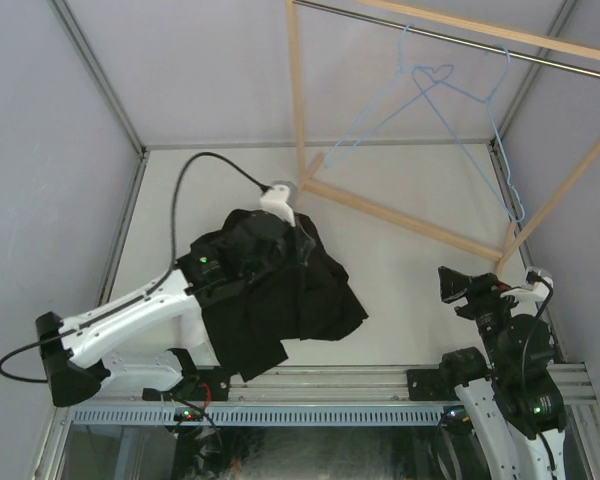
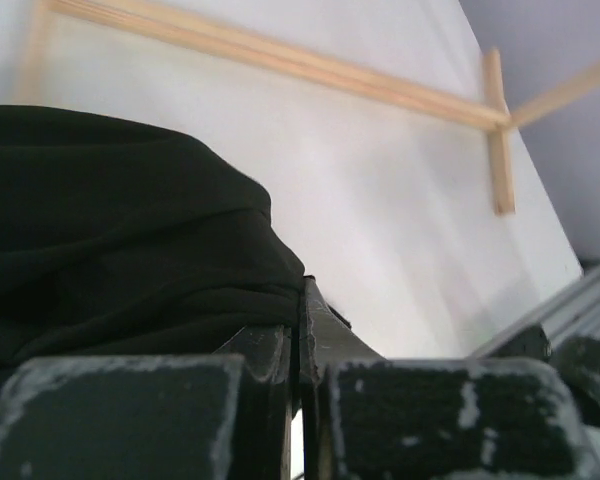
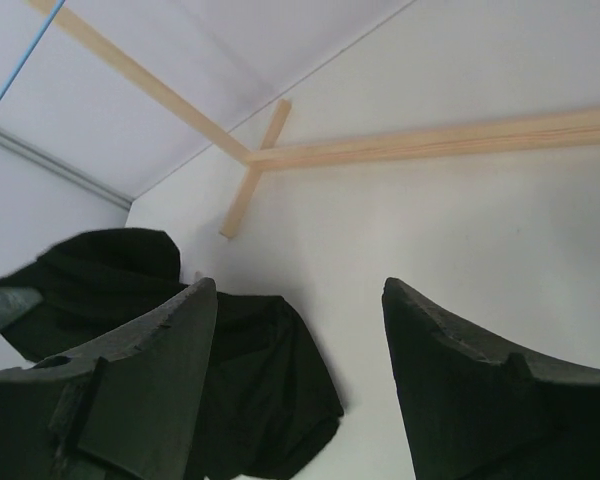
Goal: Place the shirt on the hanger
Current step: Adjust the shirt at the center of the board, then pick up the shirt from the center of the board.
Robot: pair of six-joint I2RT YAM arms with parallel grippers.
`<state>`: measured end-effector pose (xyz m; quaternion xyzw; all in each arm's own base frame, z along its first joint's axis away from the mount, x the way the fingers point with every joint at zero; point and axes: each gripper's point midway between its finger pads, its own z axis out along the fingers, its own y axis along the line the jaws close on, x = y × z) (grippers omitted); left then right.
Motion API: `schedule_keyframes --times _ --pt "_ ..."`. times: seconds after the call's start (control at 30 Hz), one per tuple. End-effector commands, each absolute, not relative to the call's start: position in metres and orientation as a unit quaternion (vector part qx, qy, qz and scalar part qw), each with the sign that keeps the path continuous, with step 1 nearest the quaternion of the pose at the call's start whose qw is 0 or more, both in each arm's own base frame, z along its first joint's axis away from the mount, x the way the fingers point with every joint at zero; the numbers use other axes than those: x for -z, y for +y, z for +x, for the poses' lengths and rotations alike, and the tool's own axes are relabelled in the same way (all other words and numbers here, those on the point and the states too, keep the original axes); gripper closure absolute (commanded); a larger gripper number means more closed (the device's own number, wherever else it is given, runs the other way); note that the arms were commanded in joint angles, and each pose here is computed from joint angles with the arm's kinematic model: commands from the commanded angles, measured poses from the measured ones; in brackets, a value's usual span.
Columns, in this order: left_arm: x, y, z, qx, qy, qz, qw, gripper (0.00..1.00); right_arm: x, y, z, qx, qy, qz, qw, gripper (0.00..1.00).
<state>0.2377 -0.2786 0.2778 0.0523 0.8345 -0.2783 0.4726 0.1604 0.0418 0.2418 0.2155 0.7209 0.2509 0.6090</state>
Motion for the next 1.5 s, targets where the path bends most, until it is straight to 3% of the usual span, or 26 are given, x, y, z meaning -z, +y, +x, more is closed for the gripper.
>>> schedule_keyframes --times 0.0,0.1,0.23,0.37,0.7,0.9,1.17,1.47 --pt "-0.292 -0.339 0.207 0.327 0.814 0.142 0.459 1.0 -0.252 0.029 0.158 -0.246 0.692 0.246 0.632 0.33" --pt "-0.279 -0.349 0.2 0.329 0.818 0.168 0.44 0.95 -0.251 0.033 0.159 -0.25 0.699 0.241 0.625 0.33" --pt "-0.282 -0.32 0.206 0.305 0.816 0.141 0.47 0.6 -0.249 0.045 0.164 -0.254 0.719 0.199 0.615 0.3" --pt "-0.289 -0.272 0.219 0.291 0.814 0.088 0.494 0.44 -0.243 0.064 0.173 -0.266 0.745 0.148 0.593 0.26" --pt "-0.271 -0.126 0.243 0.193 0.83 -0.066 0.519 0.37 -0.236 0.127 0.193 -0.334 0.792 0.011 0.511 0.18" --pt "-0.252 -0.045 0.239 0.143 0.829 -0.179 0.509 0.38 -0.243 0.187 0.204 -0.304 0.81 -0.088 0.493 0.17" --pt "-0.258 -0.013 0.211 0.089 0.818 -0.187 0.536 0.37 -0.257 0.324 0.215 -0.256 0.797 -0.285 0.467 0.15" --pt "-0.283 0.021 0.166 0.031 0.761 -0.203 0.615 0.28 -0.241 0.45 0.247 -0.257 0.787 -0.374 0.418 0.14"
